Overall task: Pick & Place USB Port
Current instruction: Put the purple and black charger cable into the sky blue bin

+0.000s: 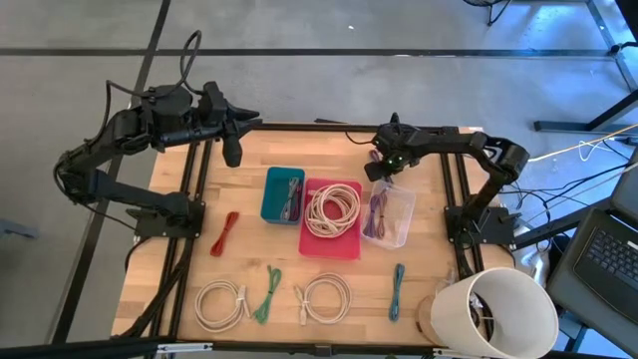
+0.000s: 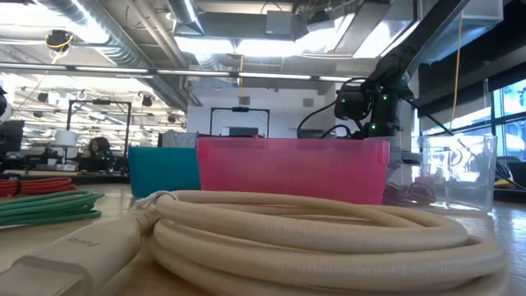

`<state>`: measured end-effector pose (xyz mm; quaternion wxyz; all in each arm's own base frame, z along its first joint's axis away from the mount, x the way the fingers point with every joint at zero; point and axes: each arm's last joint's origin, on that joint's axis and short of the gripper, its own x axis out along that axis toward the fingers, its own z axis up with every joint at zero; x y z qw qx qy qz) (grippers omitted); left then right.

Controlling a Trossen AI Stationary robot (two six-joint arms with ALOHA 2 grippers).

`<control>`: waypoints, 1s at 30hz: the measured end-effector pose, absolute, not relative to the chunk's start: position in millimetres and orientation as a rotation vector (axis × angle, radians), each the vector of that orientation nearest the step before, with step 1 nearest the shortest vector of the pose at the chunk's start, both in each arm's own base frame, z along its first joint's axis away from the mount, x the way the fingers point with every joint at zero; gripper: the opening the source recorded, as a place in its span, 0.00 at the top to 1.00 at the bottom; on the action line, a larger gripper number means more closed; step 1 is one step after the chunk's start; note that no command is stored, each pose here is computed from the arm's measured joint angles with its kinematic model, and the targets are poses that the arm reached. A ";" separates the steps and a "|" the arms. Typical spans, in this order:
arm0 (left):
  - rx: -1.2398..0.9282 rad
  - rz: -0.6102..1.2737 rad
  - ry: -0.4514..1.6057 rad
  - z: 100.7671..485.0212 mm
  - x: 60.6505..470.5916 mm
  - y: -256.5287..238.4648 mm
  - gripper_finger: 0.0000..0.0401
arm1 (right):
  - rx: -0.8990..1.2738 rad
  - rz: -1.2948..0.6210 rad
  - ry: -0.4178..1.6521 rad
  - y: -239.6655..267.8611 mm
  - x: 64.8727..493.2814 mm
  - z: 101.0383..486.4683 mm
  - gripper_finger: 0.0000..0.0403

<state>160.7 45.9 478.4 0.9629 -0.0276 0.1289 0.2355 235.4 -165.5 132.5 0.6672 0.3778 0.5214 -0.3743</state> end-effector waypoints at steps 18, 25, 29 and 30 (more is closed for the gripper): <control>-0.056 0.477 0.260 478.5 160.6 45.9 0.81 | 0.714 -0.800 1.041 -166.2 259.5 215.4 0.97; -0.096 0.483 0.247 478.4 163.3 46.6 0.81 | 0.624 -0.701 0.828 -129.2 265.2 289.2 0.97; -0.150 0.443 0.259 475.1 171.7 47.3 0.81 | 0.565 -0.599 0.703 -102.3 270.3 322.9 0.97; -0.155 0.414 0.270 473.6 175.5 47.4 0.81 | 0.552 -0.577 0.670 -96.4 271.8 330.9 0.97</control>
